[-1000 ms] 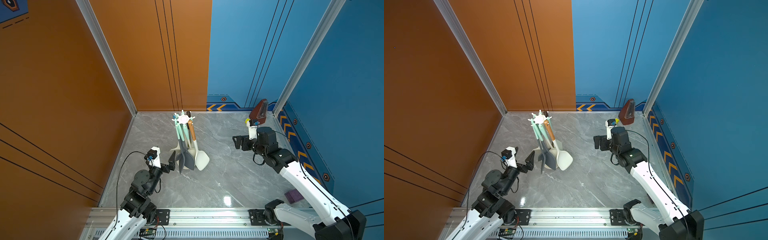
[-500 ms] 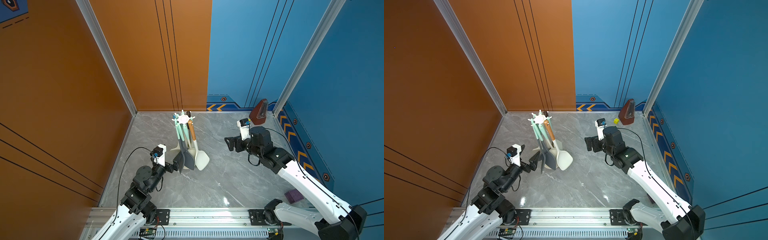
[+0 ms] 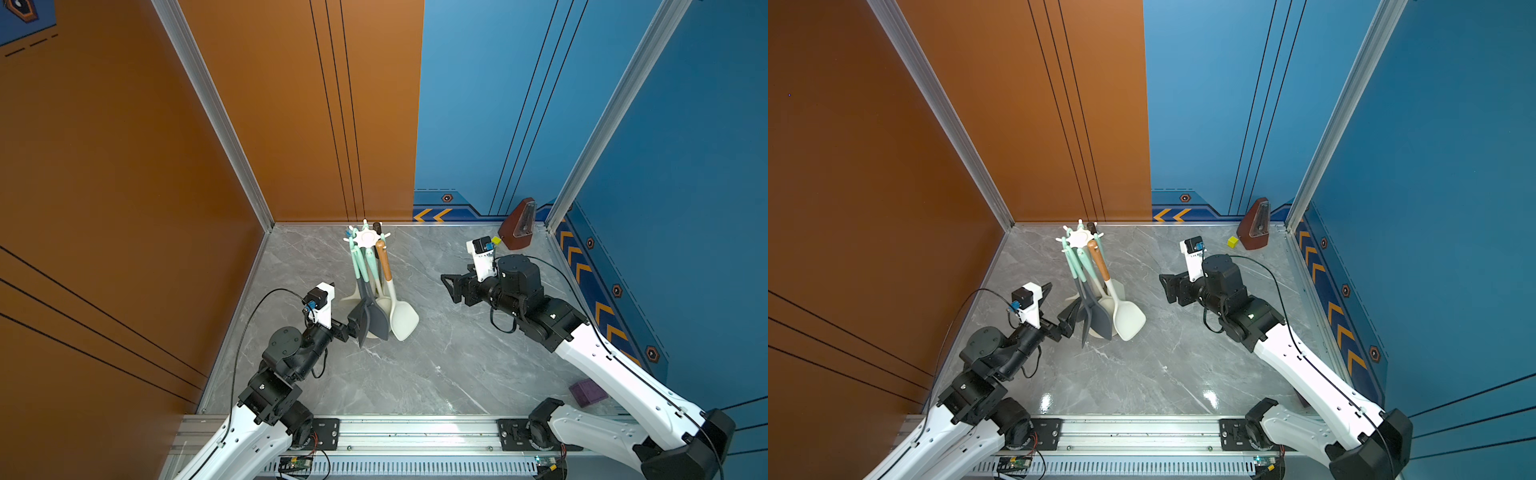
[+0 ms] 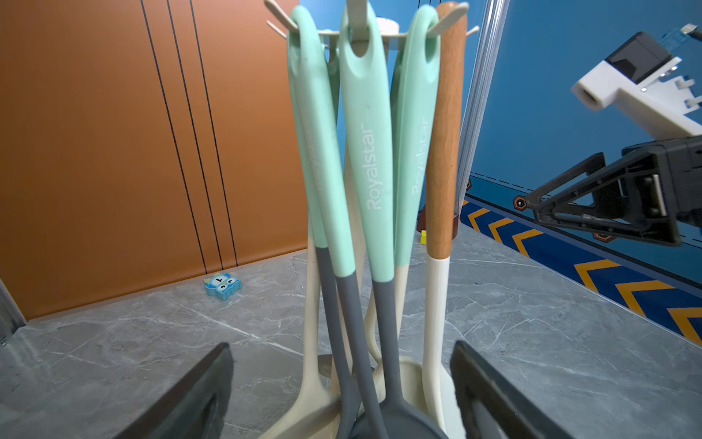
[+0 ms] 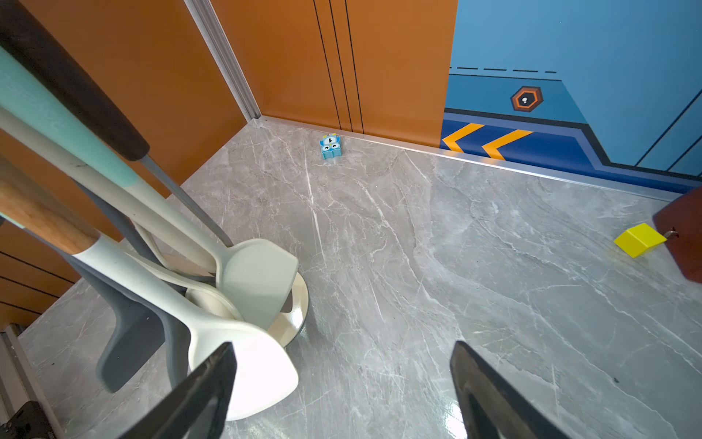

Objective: Take the spatula off the kitchen utensil rack
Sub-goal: Take off the spatula from the rack.

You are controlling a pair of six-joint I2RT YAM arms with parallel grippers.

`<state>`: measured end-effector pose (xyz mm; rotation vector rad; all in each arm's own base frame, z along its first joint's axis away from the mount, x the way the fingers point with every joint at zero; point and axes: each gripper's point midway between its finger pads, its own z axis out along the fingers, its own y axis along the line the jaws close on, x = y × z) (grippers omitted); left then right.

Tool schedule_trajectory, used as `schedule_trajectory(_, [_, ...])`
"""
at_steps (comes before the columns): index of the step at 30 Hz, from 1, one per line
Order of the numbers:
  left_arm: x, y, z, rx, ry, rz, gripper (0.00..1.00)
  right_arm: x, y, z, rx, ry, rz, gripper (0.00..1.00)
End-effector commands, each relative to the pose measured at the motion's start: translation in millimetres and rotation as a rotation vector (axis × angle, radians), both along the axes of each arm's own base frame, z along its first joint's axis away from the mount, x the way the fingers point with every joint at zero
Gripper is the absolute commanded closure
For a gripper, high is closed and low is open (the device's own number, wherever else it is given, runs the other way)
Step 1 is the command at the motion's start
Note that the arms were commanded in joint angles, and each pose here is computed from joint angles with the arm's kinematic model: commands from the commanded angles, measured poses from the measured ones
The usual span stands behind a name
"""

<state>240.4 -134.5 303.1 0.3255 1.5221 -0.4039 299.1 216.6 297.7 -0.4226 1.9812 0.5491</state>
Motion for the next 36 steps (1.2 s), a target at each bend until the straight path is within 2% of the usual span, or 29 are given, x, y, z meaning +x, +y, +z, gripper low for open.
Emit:
schedule_trajectory(1, [-3.2, -8.8, 19.8, 0.000, -0.043, -0.043, 0.11, -6.2, 15.8, 13.6, 0.043, -0.028, 0.047, 0.12])
schedule_trajectory(9, [5.0, -14.9, 25.6, 0.044, -0.053, -0.043, 0.12, -22.9, 43.8, 29.7, 0.065, -0.068, 0.137, 0.13])
schedule_trajectory(11, [7.8, -16.6, 26.2, 0.051, -0.052, -0.042, 0.18, -24.1, 49.9, 30.6, 0.059, -0.073, 0.151, 0.13])
schedule_trajectory(22, [17.6, -27.5, 22.2, 0.076, -0.036, -0.067, 0.35, -21.8, 64.5, 25.8, 0.048, -0.073, 0.177, 0.14])
schedule_trajectory(36, [23.6, -29.4, 6.7, 0.068, -0.001, -0.103, 0.53, -20.0, 80.2, 20.9, 0.059, -0.070, 0.230, 0.15])
